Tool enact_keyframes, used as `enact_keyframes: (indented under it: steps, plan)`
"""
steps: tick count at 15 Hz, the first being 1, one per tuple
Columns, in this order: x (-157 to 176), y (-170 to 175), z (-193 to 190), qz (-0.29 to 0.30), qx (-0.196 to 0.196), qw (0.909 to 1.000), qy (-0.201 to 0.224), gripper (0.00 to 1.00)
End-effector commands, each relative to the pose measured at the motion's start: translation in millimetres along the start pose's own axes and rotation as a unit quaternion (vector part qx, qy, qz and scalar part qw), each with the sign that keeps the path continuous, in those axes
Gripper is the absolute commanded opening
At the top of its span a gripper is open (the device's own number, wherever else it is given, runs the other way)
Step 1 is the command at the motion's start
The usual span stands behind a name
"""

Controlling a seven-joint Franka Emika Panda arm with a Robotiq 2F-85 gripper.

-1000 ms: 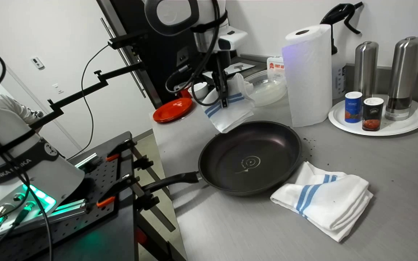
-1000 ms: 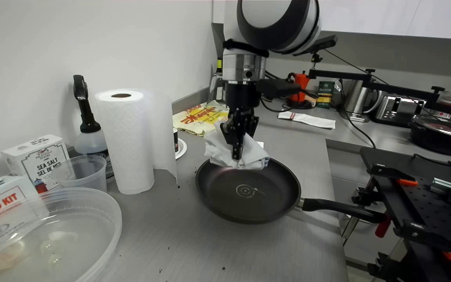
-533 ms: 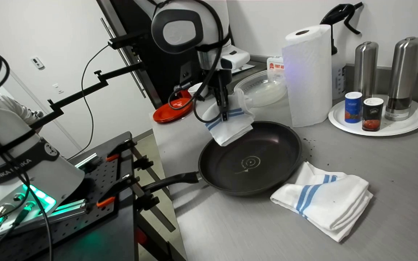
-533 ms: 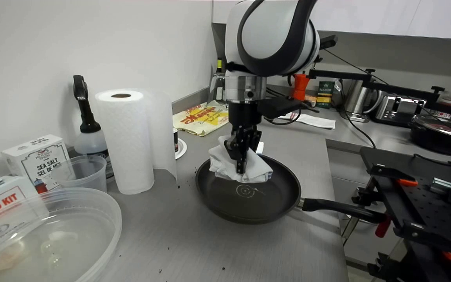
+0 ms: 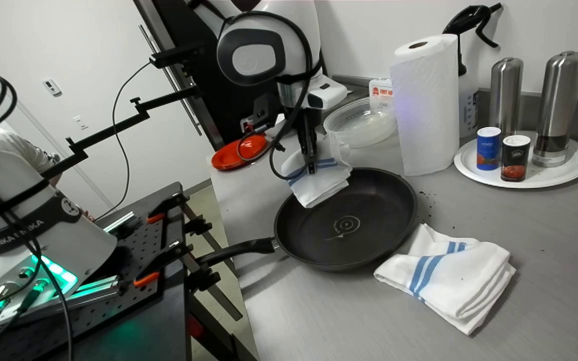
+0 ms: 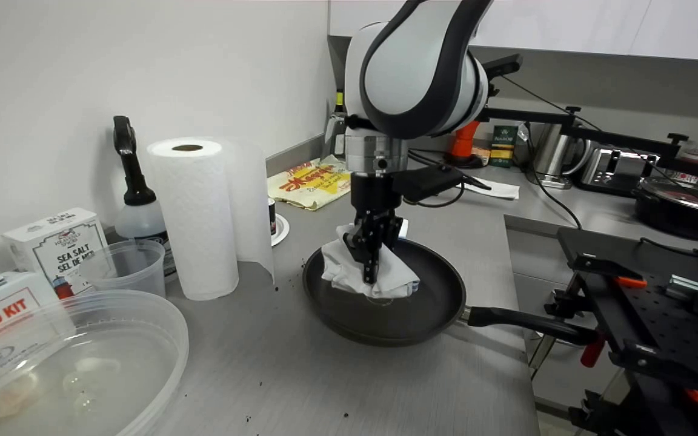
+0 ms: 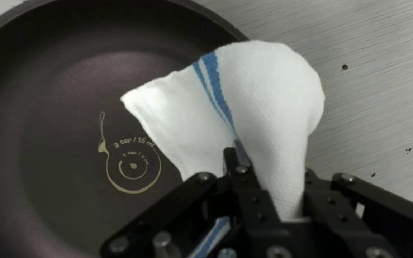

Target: Pick up the kitchen towel and clean the pan

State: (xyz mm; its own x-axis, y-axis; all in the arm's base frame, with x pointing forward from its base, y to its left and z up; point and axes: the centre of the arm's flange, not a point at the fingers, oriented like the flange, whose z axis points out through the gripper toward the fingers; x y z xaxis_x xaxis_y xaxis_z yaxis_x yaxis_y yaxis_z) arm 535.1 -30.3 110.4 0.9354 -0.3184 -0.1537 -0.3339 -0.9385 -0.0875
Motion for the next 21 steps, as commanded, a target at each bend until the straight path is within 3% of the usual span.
enact_keyframes:
  steps: [1,21]
  plan:
    - [10,-3,14,0.013,0.008,0.9999,0.007,0.04]
    - [15,5,67,0.027,-0.004,0.9995,-0.013,0.04]
